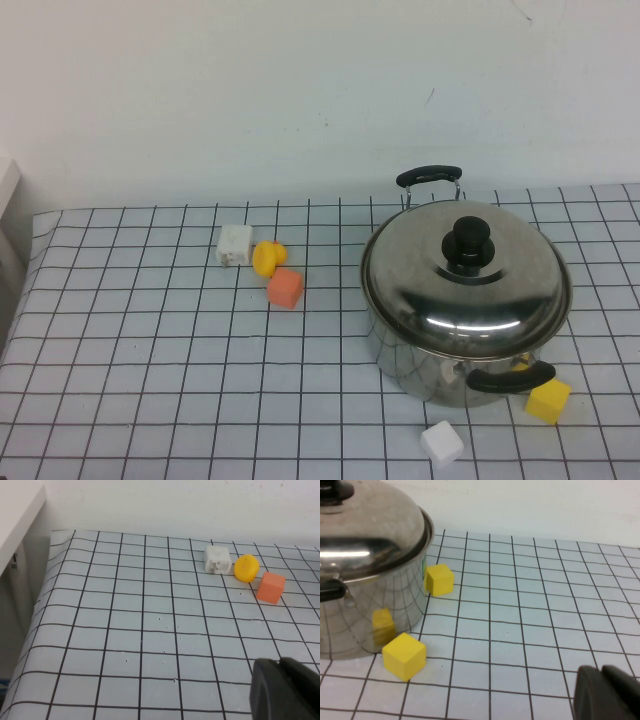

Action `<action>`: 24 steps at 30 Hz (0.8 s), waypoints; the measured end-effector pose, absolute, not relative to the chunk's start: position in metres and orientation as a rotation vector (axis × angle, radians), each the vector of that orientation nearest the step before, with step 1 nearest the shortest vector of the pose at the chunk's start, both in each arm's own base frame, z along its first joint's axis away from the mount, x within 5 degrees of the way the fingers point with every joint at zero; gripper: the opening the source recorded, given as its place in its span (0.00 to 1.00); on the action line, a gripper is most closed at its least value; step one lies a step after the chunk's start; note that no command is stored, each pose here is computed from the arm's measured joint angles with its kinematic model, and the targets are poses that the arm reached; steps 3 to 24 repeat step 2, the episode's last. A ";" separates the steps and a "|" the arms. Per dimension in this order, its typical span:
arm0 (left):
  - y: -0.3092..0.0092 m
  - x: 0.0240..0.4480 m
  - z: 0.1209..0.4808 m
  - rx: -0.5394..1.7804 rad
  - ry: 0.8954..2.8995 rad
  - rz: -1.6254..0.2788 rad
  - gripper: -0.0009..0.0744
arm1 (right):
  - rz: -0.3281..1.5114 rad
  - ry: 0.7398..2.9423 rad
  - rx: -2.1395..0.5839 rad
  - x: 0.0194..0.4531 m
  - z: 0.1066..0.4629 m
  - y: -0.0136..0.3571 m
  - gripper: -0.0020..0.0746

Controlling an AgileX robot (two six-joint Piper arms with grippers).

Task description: Cover the pot

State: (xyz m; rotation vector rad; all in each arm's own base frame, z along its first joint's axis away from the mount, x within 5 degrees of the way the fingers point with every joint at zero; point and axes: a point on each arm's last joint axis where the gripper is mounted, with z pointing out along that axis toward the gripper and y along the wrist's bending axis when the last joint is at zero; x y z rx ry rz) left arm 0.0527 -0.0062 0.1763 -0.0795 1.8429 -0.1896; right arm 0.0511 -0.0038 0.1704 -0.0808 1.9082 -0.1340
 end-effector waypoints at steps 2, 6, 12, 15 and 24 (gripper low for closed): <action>-0.006 0.053 0.176 -0.080 1.843 -0.190 0.01 | -0.134 1.908 -0.081 0.051 0.170 -0.004 0.04; -0.006 0.053 0.176 -0.080 1.843 -0.190 0.01 | -0.134 1.908 -0.081 0.051 0.170 -0.004 0.04; -0.006 0.053 0.176 -0.080 1.843 -0.190 0.01 | -0.134 1.908 -0.081 0.051 0.170 -0.004 0.04; -0.006 0.053 0.176 -0.080 1.843 -0.190 0.01 | -0.134 1.908 -0.081 0.051 0.170 -0.004 0.04; -0.006 0.053 0.176 -0.080 1.843 -0.190 0.01 | -0.134 1.908 -0.081 0.051 0.170 -0.004 0.04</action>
